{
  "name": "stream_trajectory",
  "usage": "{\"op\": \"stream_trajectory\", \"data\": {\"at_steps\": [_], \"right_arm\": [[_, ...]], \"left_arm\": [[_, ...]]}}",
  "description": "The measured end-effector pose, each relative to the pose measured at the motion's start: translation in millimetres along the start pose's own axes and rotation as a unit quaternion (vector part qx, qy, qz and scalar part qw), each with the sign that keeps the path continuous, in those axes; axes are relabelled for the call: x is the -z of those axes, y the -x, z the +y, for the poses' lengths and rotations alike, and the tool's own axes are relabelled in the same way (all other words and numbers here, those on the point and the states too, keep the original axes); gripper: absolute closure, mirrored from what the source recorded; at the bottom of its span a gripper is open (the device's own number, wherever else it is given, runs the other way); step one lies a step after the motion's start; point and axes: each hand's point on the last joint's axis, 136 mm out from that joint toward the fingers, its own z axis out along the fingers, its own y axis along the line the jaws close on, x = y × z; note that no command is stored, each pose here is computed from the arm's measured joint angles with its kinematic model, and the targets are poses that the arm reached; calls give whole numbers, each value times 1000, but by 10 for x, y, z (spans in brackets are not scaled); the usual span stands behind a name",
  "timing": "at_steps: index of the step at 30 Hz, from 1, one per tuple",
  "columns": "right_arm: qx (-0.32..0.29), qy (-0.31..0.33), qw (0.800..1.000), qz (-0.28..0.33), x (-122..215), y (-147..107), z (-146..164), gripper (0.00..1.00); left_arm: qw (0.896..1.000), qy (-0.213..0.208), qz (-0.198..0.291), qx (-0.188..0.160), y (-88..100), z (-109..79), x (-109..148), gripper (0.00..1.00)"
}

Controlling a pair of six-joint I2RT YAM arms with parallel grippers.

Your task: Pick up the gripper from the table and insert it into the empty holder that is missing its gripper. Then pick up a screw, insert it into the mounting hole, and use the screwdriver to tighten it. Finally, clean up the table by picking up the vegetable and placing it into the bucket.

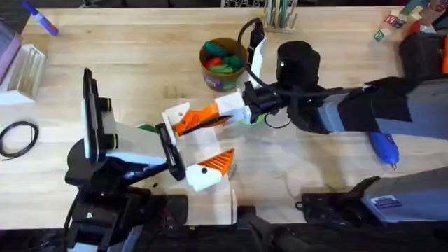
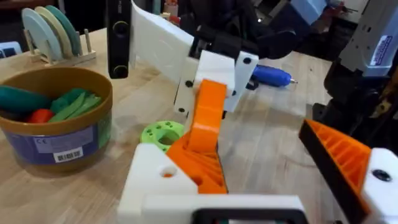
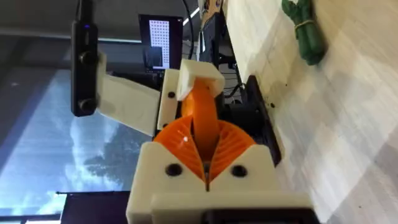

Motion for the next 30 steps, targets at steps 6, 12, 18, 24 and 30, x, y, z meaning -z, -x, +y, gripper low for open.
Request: {"op": "stream_trajectory", "data": {"at_steps": [6, 12, 18, 24, 30], "right_arm": [[-20, 0, 1000, -19, 9, 65, -3, 994], [-39, -8, 998, -45, 12, 158, -28, 994], [-50, -12, 997, -55, 2, 187, -38, 994], [-38, -14, 997, -61, -43, 231, -5, 994], [5, -19, 998, -66, -60, 260, 7, 994]], "left_arm": [[1000, 3, -1, -2, 7, 11, 0, 15], [1000, -3, -1, 0, 6, -11, 0, 15], [1000, 3, -1, 4, 7, 9, 0, 14], [1000, 16, -2, 3, 12, 55, 2, 13], [1000, 27, -5, 1, 24, 96, 6, 13]]}}
